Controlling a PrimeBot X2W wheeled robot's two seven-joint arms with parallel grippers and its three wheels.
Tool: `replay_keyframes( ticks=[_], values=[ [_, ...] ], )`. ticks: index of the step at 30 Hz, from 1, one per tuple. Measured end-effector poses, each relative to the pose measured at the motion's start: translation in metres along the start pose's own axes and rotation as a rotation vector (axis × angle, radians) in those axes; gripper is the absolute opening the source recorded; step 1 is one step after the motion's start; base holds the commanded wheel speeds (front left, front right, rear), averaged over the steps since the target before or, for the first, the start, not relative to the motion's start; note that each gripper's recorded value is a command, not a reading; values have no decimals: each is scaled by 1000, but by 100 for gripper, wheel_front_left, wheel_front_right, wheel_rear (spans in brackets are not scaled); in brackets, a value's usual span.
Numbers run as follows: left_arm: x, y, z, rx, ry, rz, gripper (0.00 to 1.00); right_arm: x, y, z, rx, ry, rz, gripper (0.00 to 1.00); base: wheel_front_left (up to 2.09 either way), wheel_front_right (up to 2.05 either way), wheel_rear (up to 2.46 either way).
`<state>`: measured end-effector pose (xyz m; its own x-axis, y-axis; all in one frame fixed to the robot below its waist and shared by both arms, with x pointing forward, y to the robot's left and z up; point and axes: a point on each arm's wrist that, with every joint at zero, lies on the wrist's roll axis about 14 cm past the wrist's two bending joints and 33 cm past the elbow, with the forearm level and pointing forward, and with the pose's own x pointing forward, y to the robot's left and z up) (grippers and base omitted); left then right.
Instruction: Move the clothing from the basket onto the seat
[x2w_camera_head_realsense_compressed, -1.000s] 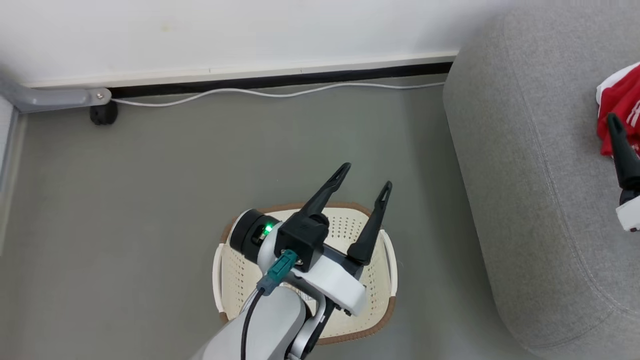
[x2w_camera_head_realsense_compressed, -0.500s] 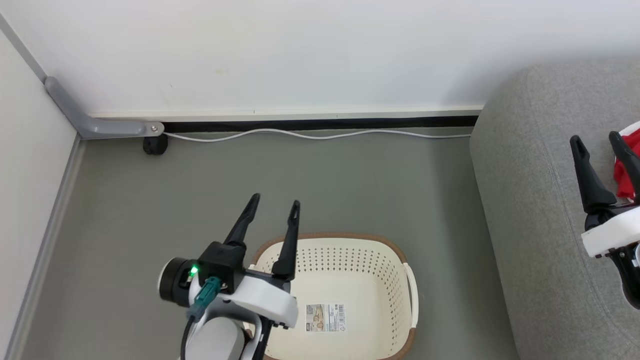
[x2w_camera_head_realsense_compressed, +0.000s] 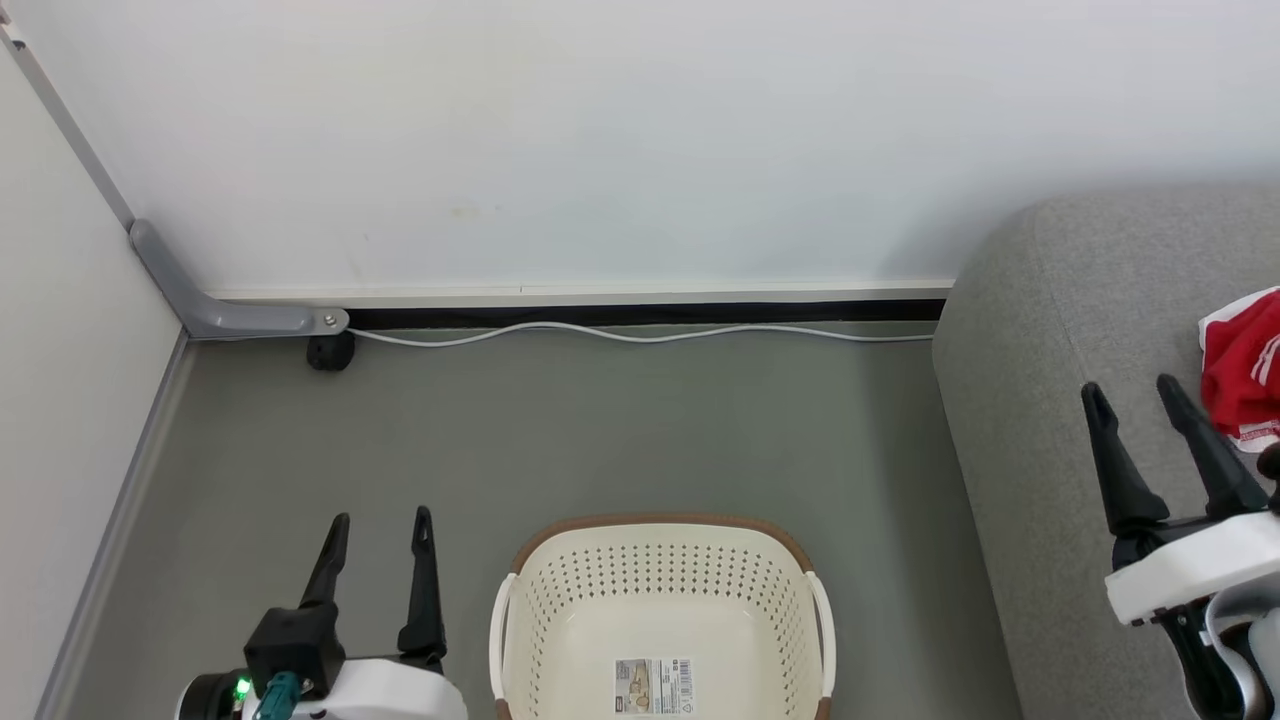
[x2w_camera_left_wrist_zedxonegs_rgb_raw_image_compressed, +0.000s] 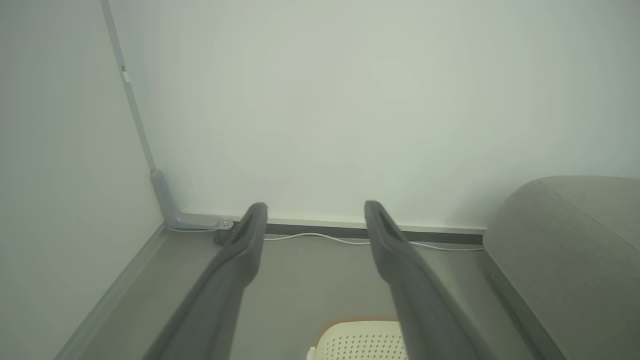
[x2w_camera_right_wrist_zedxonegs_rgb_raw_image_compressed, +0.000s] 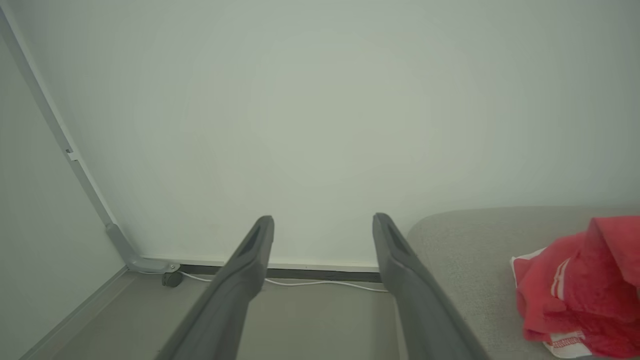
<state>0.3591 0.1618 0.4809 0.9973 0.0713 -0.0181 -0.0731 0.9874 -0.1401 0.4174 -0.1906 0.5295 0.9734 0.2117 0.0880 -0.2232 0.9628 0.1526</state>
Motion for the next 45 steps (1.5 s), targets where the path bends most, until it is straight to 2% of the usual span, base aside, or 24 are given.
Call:
replay_keyframes(
  ticks=[14,45],
  values=[
    [-19,16,-8,5,25,53,100,-39,1,-27,10,60,-46,100,0,0,0],
    [-28,4,-20,-11,64,20,100,-50,0,-40,-14,94,-66,100,0,0,0]
  ],
)
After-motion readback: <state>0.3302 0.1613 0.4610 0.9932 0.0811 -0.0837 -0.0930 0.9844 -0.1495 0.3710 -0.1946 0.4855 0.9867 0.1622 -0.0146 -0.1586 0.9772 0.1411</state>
